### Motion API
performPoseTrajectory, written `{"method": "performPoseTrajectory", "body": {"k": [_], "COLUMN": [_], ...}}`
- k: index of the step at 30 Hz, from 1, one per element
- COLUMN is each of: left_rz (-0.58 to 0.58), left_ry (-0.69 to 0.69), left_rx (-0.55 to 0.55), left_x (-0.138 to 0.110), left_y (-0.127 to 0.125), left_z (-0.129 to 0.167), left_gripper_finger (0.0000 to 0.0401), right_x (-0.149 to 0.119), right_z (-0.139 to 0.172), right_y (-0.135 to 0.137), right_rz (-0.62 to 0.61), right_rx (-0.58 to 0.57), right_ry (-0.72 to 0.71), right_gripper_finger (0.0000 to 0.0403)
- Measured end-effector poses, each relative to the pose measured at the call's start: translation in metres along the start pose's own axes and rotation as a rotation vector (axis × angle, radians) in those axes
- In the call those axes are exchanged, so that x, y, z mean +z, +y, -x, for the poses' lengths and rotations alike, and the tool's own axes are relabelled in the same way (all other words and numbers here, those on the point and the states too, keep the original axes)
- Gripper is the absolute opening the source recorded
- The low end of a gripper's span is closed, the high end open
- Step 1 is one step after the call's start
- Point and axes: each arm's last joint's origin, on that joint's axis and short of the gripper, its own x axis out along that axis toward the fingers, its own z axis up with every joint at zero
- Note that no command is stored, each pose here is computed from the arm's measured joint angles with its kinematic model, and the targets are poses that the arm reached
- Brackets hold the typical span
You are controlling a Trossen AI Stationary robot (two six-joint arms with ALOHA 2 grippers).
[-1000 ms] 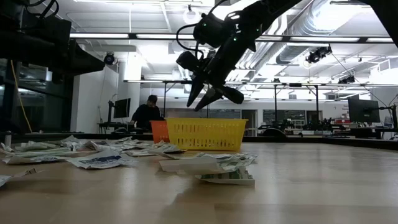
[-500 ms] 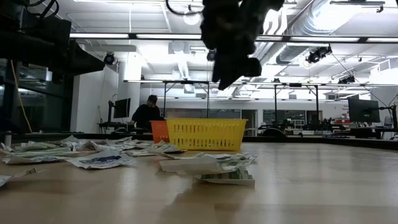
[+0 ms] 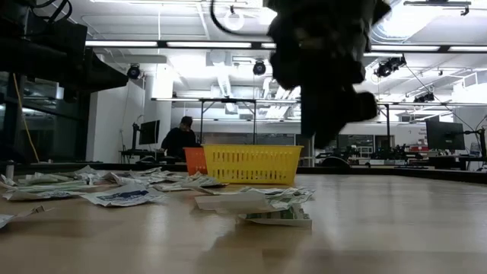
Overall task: Pick & Place First Aid Supplies
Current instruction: Put the towelette pack into the top yellow bin
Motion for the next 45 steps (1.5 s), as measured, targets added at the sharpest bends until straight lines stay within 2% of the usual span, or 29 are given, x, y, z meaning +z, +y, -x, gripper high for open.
{"method": "performPoseTrajectory", "body": {"k": [5,8,11,22,33,37,45], "left_rz": [0.0,0.0,0.0,0.0,0.0,0.0,0.0], "left_ry": [0.0,0.0,0.0,0.0,0.0,0.0,-0.001], "left_rx": [0.001,0.0,0.0,0.001,0.001,0.0,0.0], "left_x": [0.0,0.0,0.0,0.0,0.0,0.0,0.0], "left_y": [0.0,0.0,0.0,0.0,0.0,0.0,0.0], "left_z": [0.0,0.0,0.0,0.0,0.0,0.0,0.0], "left_gripper_finger": [0.0073,0.0073,0.0073,0.0073,0.0073,0.0073,0.0073], "right_x": [-0.011,-0.017,-0.023,-0.035,-0.025,-0.022,-0.017], "right_z": [-0.023,-0.031,-0.036,-0.046,-0.072,-0.075,-0.076], "right_y": [-0.012,-0.017,-0.024,-0.024,-0.023,-0.027,-0.036], "right_rz": [-0.31,-0.404,-0.459,-0.483,-0.477,-0.484,-0.508], "right_rx": [0.097,0.125,0.095,0.157,0.24,0.223,0.177], "right_ry": [-0.054,-0.102,-0.117,-0.107,-0.128,-0.137,-0.149], "right_gripper_finger": [0.0134,0.0138,0.015,0.0225,0.0231,0.0219,0.0141]}}
